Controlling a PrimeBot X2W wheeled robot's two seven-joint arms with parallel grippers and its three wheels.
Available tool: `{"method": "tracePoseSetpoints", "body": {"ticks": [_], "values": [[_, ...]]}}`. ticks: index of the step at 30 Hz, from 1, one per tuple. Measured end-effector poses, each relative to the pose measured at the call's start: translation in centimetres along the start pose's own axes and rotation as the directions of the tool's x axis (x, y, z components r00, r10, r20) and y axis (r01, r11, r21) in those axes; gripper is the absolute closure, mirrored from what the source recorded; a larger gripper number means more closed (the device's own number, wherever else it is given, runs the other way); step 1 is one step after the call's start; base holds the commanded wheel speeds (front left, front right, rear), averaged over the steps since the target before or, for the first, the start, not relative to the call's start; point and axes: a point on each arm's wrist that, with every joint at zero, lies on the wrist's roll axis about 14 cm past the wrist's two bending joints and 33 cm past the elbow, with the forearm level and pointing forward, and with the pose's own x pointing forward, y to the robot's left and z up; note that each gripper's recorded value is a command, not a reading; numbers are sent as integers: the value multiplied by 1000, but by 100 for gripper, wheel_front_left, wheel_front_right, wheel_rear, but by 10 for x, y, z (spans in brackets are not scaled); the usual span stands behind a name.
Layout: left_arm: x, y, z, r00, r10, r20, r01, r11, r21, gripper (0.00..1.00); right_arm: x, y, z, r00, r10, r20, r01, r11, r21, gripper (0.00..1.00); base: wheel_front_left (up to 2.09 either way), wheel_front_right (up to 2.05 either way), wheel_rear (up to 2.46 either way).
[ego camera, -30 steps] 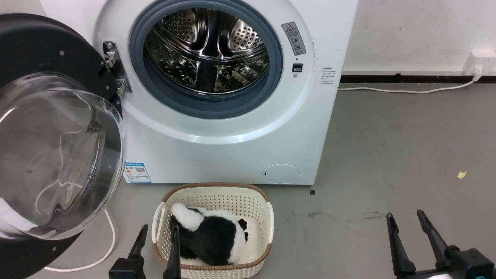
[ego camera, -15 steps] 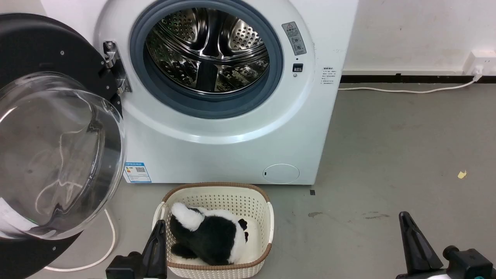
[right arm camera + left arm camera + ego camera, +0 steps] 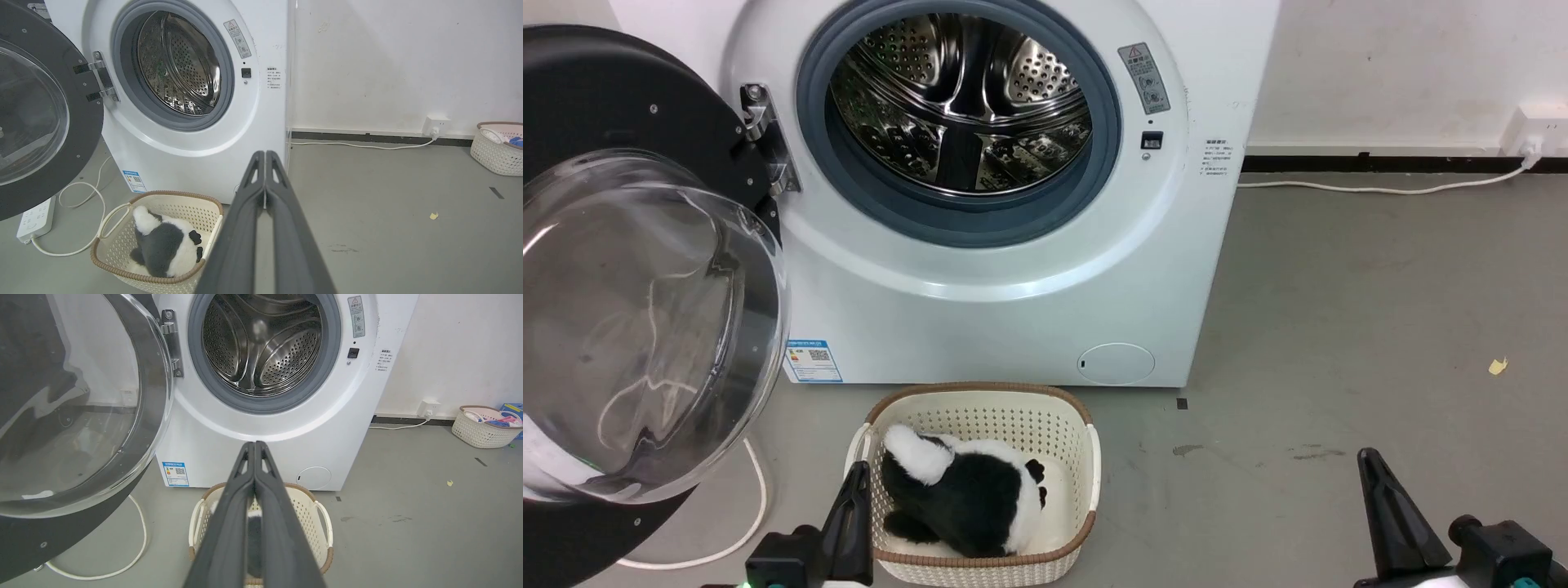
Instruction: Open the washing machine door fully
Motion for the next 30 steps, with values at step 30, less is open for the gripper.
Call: {"method": "tracePoseSetpoints", "body": {"ticks": [30], "values": [[7,3,4,1000,1,-15,-1,1000,28,100,9,5,-2,999,20,-36,-20,1000,-18,100,0,0,0]]}}
